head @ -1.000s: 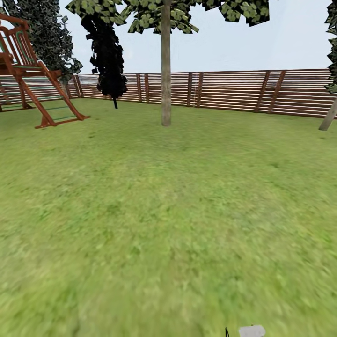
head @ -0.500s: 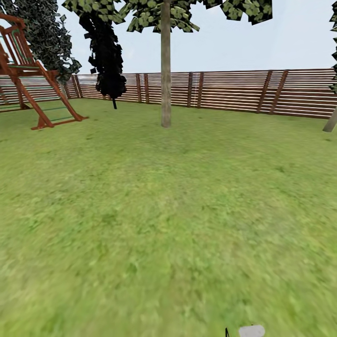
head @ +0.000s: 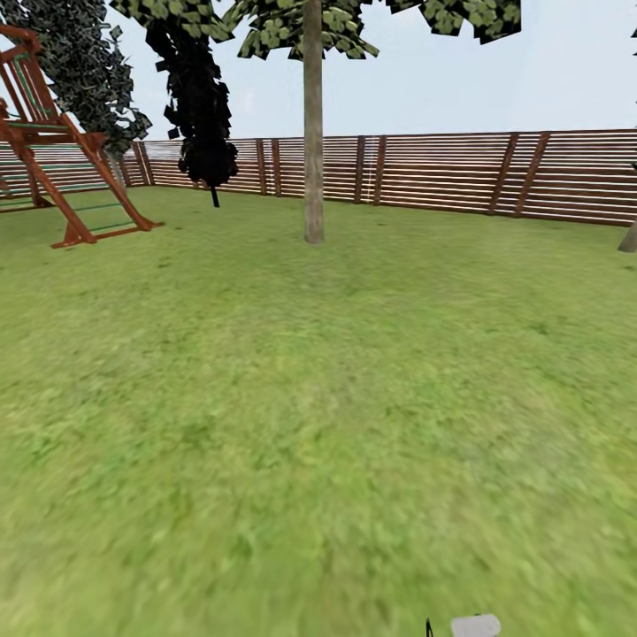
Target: In the garden, pick up the pesticide atomizer on the floor and spray pesticide onto both trees until each tree trunk is fully covered.
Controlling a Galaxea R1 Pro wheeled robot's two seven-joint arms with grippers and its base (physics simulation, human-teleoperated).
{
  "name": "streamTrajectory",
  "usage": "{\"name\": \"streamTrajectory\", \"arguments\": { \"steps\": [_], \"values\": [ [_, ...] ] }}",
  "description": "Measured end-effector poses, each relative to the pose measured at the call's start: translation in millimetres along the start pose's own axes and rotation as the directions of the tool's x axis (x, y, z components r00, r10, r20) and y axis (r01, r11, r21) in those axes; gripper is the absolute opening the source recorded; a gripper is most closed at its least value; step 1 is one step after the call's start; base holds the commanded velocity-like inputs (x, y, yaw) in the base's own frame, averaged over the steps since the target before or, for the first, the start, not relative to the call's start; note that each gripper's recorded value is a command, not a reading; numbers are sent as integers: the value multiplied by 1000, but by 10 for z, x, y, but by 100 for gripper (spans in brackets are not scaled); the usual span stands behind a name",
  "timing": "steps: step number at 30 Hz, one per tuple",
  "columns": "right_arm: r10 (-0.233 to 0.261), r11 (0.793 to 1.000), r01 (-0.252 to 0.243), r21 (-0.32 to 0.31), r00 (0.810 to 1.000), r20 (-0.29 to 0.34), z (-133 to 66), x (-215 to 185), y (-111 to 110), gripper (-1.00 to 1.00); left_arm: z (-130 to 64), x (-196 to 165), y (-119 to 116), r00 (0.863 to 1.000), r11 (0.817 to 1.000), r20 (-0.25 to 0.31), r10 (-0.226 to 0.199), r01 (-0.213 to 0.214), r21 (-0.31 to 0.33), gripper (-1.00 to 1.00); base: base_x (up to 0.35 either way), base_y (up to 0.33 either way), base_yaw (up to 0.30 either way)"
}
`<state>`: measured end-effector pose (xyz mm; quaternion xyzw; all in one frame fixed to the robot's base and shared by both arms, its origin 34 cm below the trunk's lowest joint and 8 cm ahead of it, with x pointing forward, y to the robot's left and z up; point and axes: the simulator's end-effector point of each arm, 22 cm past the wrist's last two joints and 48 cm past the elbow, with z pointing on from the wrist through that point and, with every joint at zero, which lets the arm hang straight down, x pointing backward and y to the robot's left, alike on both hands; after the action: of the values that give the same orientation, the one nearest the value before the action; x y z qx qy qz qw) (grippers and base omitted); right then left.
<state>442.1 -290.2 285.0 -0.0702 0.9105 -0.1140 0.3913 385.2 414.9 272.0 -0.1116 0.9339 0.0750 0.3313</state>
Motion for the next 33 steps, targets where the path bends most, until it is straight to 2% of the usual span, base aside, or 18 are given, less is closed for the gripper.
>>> {"name": "streamTrajectory", "arguments": {
  "steps": [33],
  "values": [
    [0, 1000, 0, 0, 1000, 0, 0, 0, 1, 100, 0, 0, 1, 1000, 1000, 0, 0, 0, 0, -100, 338, 0, 0]
  ]
}}
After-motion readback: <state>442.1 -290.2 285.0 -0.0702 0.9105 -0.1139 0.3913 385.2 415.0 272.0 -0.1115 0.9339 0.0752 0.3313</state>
